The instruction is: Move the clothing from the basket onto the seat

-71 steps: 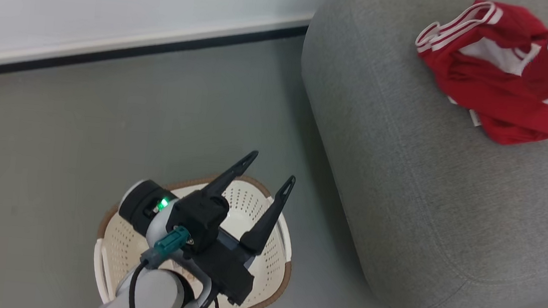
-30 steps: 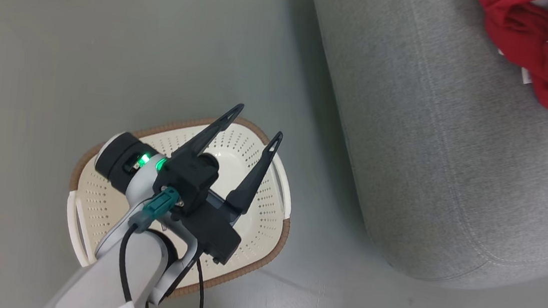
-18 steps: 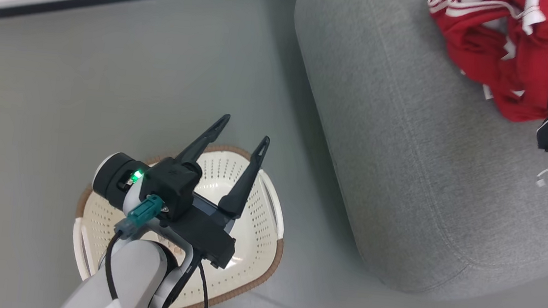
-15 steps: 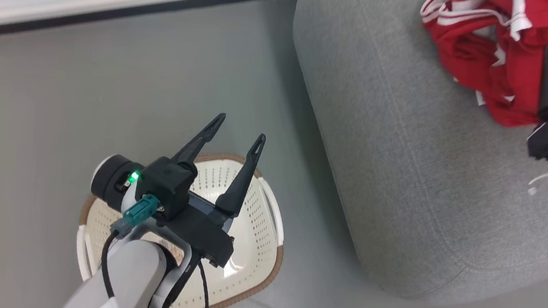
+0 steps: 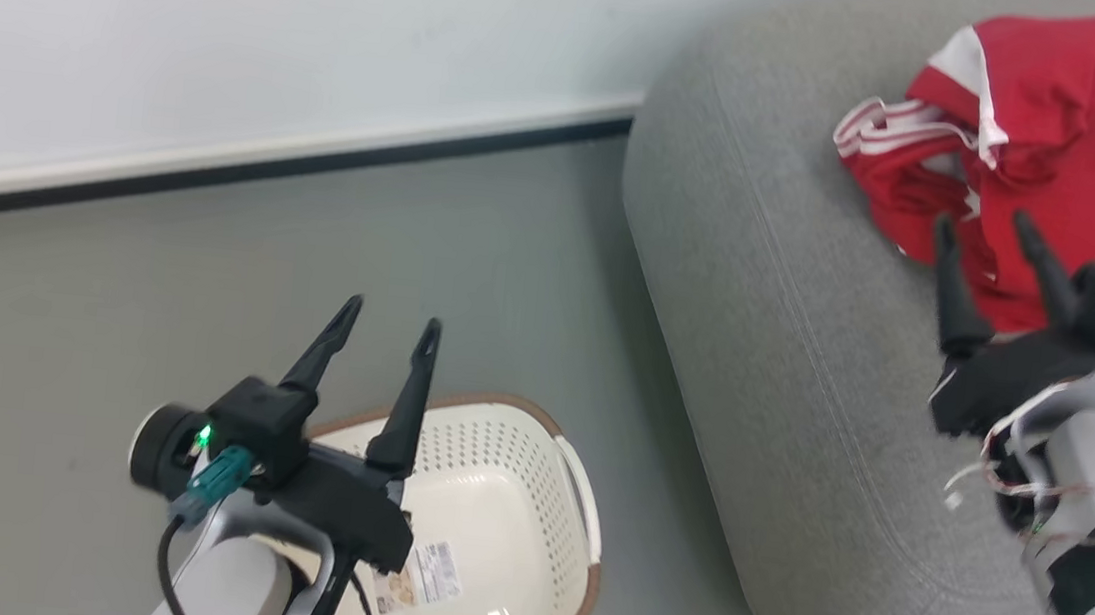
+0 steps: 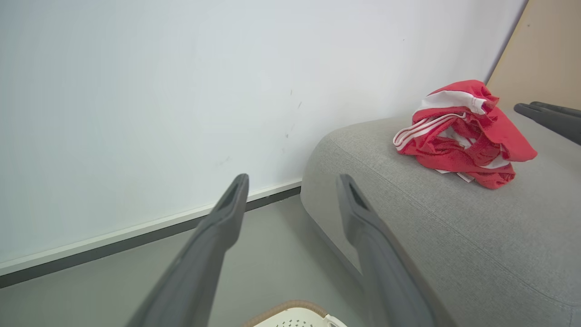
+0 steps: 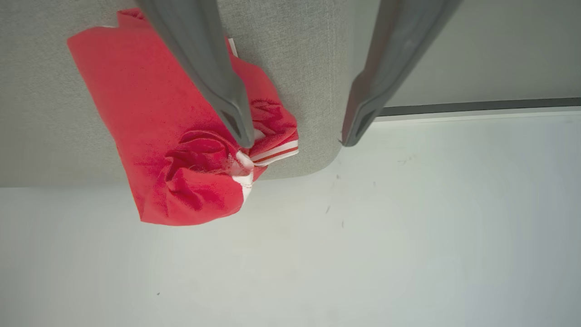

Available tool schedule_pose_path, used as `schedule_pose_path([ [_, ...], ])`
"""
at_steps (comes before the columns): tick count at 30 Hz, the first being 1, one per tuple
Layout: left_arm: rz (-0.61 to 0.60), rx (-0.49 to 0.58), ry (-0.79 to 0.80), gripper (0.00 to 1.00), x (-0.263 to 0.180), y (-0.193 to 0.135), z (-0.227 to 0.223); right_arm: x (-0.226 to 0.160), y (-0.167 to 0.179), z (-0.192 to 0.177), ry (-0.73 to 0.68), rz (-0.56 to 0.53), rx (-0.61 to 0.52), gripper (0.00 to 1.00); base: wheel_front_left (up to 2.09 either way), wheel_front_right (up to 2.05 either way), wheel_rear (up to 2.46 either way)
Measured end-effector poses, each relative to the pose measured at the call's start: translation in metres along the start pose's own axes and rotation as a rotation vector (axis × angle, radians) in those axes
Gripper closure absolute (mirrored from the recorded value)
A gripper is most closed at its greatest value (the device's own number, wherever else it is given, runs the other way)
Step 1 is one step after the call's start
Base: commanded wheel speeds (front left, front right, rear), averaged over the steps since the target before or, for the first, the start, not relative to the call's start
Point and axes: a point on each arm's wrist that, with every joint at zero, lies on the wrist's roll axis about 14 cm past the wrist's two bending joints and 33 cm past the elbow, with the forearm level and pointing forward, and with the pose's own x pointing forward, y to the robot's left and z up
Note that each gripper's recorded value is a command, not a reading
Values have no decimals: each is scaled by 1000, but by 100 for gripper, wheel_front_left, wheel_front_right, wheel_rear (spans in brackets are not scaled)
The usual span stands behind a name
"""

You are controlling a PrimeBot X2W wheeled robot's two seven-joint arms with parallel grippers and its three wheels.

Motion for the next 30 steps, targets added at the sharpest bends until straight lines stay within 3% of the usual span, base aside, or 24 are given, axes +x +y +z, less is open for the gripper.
schedule_pose_path([
  [14,280,65,-38,0,-93,70,18,-44,72,17,-109,106,88,0,0,0,0],
  [30,478,57,-114,0,-185,99,30,-102,126,24,-190,178,158,0,0,0,0],
])
